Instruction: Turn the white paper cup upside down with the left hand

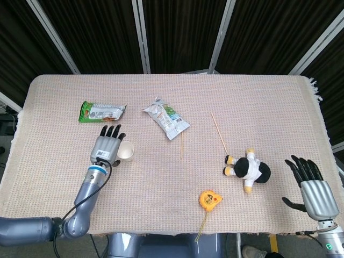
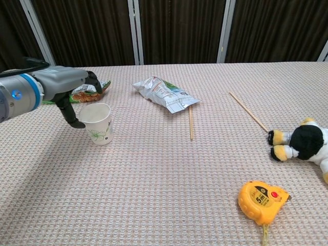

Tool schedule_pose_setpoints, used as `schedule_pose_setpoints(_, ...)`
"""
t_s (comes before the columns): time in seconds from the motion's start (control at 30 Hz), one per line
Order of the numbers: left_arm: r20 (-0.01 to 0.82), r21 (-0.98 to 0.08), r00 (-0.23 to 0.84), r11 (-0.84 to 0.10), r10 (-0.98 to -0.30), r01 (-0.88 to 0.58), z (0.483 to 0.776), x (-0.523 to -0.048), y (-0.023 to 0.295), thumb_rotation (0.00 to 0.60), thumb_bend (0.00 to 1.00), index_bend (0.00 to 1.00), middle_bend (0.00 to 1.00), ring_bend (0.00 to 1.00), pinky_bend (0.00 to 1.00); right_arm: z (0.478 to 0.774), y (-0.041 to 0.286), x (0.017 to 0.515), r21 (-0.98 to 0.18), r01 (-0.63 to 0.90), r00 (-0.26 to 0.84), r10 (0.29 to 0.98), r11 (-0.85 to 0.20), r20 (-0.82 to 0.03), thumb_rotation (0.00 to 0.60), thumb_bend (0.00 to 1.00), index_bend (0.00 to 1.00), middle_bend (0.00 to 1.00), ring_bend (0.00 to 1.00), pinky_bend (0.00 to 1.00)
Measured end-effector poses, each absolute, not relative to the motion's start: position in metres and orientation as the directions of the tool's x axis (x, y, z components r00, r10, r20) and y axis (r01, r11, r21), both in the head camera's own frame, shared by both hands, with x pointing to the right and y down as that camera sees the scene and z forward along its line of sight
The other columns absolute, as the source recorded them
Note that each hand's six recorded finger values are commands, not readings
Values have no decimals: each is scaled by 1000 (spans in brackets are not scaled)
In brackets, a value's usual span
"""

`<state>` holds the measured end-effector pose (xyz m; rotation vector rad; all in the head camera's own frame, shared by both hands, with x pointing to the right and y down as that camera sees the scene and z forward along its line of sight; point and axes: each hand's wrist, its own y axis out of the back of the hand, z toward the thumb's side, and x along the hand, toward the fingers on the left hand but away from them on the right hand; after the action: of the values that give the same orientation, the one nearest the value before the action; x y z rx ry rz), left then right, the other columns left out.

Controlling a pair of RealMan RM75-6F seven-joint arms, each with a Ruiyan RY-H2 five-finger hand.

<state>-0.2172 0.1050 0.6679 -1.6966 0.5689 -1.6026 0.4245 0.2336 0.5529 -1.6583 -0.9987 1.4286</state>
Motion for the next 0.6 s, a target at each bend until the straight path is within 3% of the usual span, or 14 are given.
schedule_pose_setpoints(0.3,663,-744,108,-638,-740,196,679,-201,103,600,138,306,0,0,0,549,232,429,-891,118,81,899,-438,-431,600,45,71,0,0,0)
schedule_pose_setpoints(0.47,673,-732,85,-645,-734,220,686,-202,105,600,137,446,0,0,0,548,233,429,-891,122,84,899,-437,-429,600,46,92,0,0,0)
schedule_pose_setpoints(0.6,664,-742,86,-640,-743,199,685,-203,105,600,139,471,0,0,0,547,233,429,-893,123,86,901,-433,-425,600,47,58,0,0,0)
